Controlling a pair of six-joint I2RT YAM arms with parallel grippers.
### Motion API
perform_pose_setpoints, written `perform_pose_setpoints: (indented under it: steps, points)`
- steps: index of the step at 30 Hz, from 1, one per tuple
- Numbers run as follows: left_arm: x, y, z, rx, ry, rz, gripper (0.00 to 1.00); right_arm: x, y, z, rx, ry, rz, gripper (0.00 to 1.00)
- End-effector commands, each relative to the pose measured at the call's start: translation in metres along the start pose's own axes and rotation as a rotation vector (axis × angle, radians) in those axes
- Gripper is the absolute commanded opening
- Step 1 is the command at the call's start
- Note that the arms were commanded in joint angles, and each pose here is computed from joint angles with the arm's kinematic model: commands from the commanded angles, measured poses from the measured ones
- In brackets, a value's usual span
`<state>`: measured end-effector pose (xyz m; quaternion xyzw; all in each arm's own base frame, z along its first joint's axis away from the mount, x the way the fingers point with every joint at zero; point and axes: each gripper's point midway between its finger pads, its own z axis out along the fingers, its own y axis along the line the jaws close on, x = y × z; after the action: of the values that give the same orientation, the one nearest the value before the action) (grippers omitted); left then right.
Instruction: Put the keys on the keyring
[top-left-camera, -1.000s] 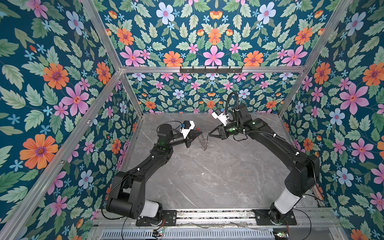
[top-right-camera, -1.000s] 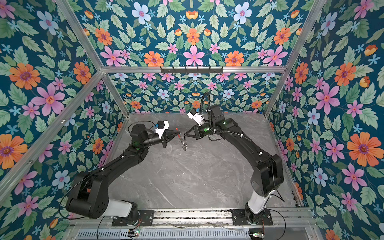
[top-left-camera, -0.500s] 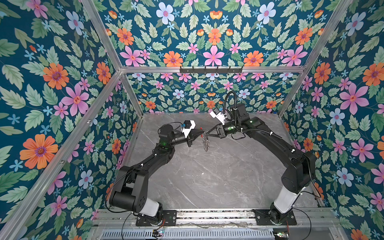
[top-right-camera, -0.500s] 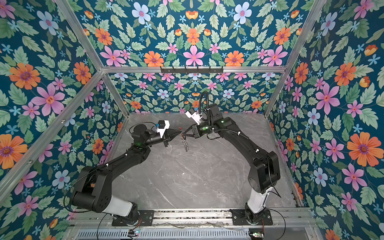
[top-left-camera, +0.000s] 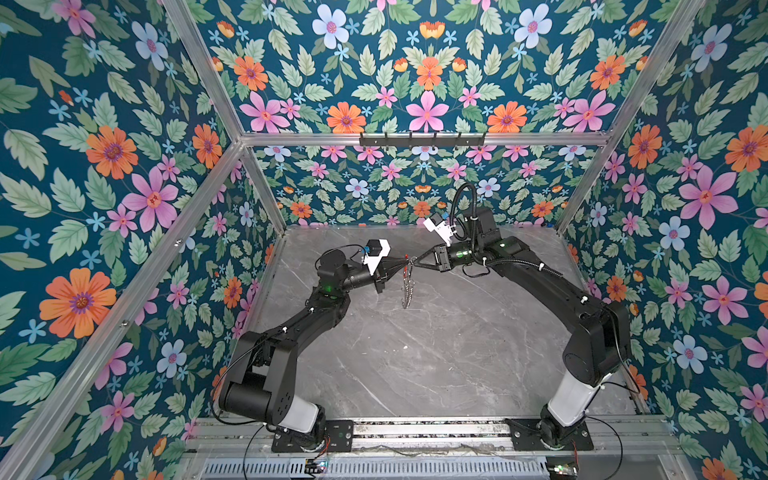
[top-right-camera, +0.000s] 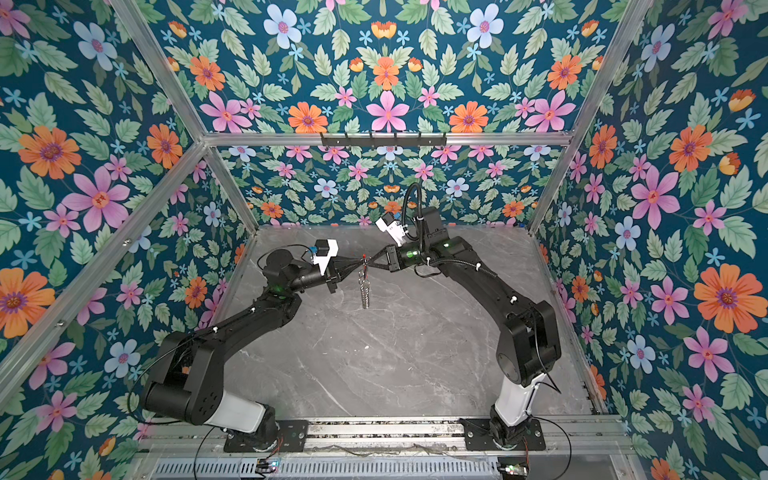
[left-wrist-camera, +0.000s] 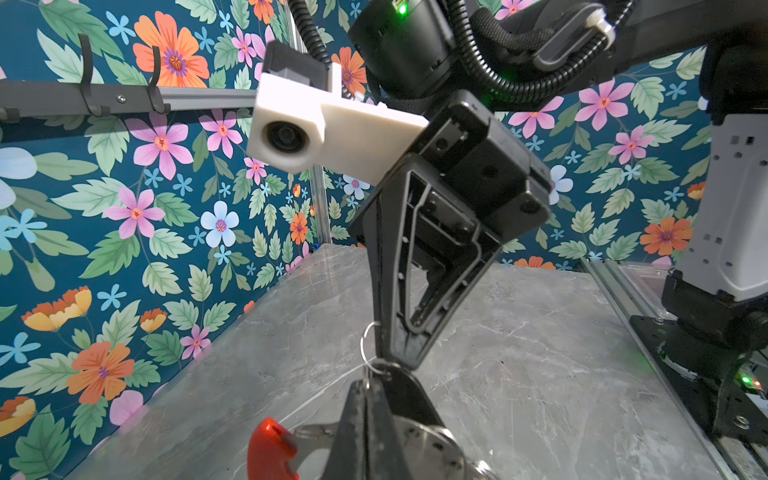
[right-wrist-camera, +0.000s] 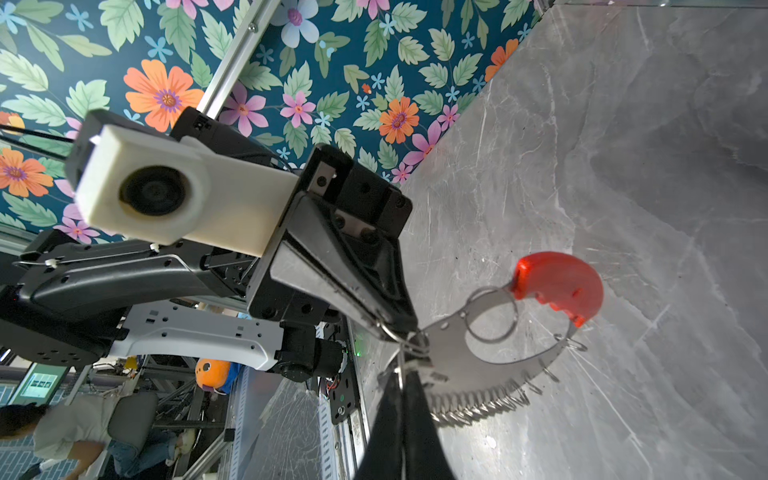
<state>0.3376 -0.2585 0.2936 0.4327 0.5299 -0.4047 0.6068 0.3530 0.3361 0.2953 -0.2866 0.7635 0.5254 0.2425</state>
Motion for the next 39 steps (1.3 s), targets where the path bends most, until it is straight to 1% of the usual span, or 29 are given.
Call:
perform_pose_setpoints:
  steps: [1, 11, 17, 21, 27, 29, 34, 37, 39]
  points:
    - [-0.012, -0.003, 0.0, 0.019, -0.036, 0.043, 0.0, -0.008, 0.002, -0.001, -0.008, -0.03, -0.006, 0.0]
    - [-0.02, -0.005, -0.002, 0.019, -0.072, 0.051, 0.0, -0.003, -0.002, 0.002, -0.024, -0.013, 0.026, 0.0]
    - [-0.033, -0.005, -0.004, 0.012, -0.142, 0.053, 0.0, 0.0, -0.001, 0.005, -0.059, -0.006, 0.056, 0.0]
    - [-0.041, -0.005, -0.005, 0.014, -0.203, 0.037, 0.0, -0.003, 0.006, 0.003, -0.089, -0.013, 0.054, 0.0]
    - [-0.047, -0.005, -0.008, 0.015, -0.263, 0.002, 0.0, -0.005, 0.008, 0.0, -0.073, -0.029, 0.038, 0.0]
    - [-0.049, -0.004, -0.009, 0.01, -0.282, -0.014, 0.0, -0.006, 0.007, -0.004, -0.048, -0.046, 0.027, 0.0]
    - [-0.045, -0.001, -0.008, 0.0, -0.285, -0.04, 0.0, -0.013, 0.008, -0.024, 0.001, -0.104, -0.002, 0.0]
    - [-0.045, 0.001, -0.008, -0.006, -0.292, -0.047, 0.0, -0.011, 0.006, -0.025, 0.008, -0.099, -0.007, 0.0]
    - [-0.045, 0.002, -0.007, -0.006, -0.293, -0.052, 0.0, -0.01, 0.01, -0.025, -0.016, -0.092, -0.011, 0.0]
